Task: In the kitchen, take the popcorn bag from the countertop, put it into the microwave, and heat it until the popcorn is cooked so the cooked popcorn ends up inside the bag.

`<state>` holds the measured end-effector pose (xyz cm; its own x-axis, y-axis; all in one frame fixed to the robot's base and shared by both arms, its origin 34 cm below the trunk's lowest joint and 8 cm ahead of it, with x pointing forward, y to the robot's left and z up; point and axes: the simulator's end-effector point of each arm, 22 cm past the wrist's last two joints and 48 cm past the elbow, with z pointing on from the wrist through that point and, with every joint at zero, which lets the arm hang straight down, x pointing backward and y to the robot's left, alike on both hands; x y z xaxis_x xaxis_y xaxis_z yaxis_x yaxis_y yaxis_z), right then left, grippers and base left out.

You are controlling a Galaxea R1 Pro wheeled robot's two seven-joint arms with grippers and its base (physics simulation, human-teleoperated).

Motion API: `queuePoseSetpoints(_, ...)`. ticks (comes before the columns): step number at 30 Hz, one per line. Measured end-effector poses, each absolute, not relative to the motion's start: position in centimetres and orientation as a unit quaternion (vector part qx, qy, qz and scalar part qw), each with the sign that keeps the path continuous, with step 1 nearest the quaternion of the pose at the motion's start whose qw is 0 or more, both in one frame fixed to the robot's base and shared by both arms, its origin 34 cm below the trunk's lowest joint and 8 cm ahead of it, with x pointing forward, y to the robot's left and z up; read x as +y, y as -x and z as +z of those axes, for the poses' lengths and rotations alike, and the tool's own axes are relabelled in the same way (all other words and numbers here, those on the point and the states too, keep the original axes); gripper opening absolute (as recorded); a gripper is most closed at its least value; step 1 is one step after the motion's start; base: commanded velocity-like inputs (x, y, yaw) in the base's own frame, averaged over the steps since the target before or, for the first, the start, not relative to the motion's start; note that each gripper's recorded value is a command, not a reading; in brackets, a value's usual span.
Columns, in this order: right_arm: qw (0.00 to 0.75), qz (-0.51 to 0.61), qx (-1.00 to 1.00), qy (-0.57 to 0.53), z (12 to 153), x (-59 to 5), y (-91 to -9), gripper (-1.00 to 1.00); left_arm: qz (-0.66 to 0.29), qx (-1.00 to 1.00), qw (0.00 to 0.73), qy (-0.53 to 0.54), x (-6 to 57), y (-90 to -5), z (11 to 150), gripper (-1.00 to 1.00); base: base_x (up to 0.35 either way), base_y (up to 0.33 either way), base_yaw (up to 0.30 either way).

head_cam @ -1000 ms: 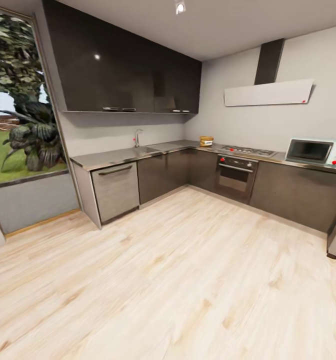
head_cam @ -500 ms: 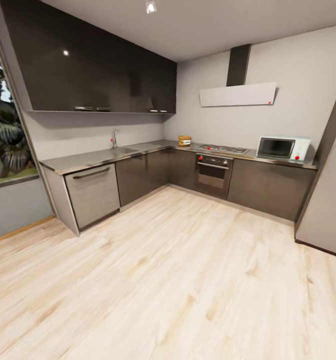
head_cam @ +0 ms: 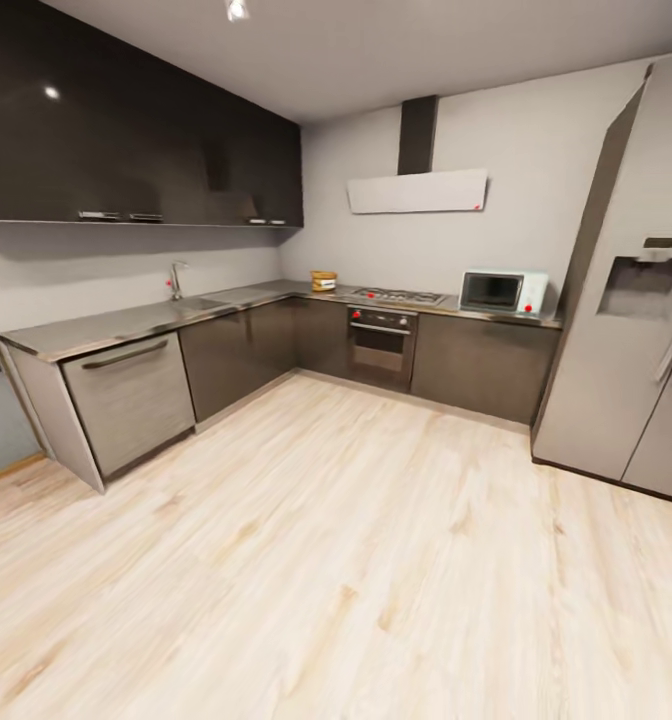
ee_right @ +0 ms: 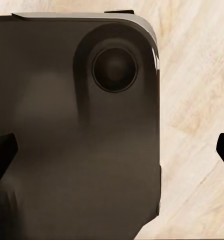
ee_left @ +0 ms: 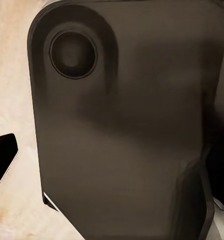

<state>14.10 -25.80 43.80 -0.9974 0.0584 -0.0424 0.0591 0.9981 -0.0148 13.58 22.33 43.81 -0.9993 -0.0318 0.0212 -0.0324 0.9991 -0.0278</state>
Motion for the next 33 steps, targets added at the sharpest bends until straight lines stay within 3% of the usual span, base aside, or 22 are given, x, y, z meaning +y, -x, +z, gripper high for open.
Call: queuePoseSetpoints(33, 0.021, -0.007, 0.999, -0.029, 43.80, -25.72, -14.12, 1.00, 0.016, -1.000, 0.010, -0.014, 22.15, -13.60, 43.82, 1.00, 0.000, 0.000, -0.296)
